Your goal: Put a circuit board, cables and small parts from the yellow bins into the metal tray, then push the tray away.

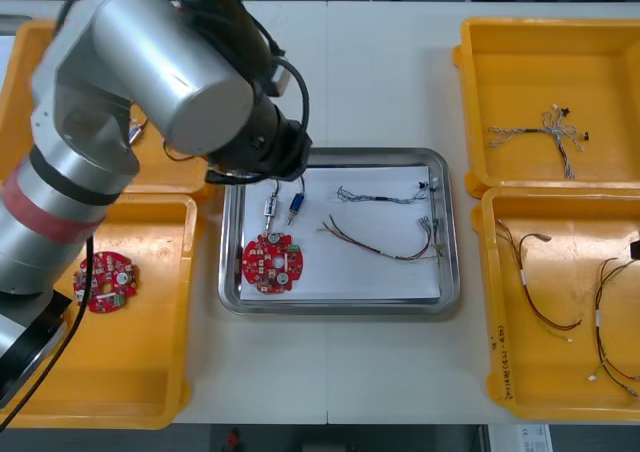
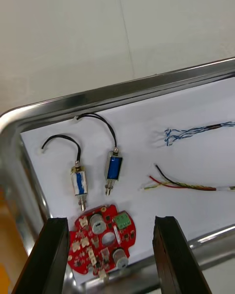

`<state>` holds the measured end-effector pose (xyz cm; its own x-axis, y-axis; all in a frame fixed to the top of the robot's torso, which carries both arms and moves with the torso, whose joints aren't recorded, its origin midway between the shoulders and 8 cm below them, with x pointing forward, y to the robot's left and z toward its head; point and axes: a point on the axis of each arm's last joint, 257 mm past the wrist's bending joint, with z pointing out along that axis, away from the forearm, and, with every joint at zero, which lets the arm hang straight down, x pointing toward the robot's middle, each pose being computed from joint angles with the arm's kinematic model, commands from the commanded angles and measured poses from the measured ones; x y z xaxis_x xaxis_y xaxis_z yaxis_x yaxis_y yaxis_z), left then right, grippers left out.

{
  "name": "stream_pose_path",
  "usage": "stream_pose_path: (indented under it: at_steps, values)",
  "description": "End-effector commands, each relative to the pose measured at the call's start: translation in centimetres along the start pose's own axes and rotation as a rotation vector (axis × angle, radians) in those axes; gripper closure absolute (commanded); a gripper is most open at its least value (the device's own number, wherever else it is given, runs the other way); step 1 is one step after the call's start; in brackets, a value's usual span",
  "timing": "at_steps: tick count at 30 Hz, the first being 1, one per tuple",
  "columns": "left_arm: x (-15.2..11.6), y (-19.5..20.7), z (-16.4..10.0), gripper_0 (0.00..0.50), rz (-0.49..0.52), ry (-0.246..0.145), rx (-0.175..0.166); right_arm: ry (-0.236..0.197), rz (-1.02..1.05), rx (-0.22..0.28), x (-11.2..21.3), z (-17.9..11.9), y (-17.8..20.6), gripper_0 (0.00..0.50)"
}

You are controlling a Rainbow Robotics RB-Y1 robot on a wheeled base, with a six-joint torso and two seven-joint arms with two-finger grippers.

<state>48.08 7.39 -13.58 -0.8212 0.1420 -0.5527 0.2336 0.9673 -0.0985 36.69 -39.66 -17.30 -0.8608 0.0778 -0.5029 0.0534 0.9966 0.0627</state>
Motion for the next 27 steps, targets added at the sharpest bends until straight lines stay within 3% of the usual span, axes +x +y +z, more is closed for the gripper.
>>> stream_pose_path:
  at_steps: [1,4,11,15,21,27]
  values:
    - [-0.8,2.9,-4.2,0.0,-0.107,-0.018,-0.003,-0.048,-0.04,0.039,-1.8,-2.1,0.0,0.0]
    - [-0.4,4.7,-5.8,0.0,-0.12,0.012,-0.009,-0.044,-0.088,0.028,-1.8,-2.3,1.2,0.0]
    - [-1.4,8.5,-8.3,0.0,-0.13,-0.018,-0.011,-0.038,-0.249,-0.075,-1.8,-3.1,6.3,0.0]
    - [-1.1,11.9,-9.1,0.0,-0.131,-0.032,-0.036,-0.044,-0.364,-0.143,-2.0,-3.6,10.4,0.0]
    - [1.3,17.0,-9.4,0.0,-0.154,-0.006,-0.095,-0.035,-0.555,-0.245,-2.1,-4.2,17.0,0.0]
    - [3.2,20.3,-10.1,0.0,-0.198,-0.001,-0.126,-0.012,-0.759,-0.318,-0.6,-4.1,23.5,0.0]
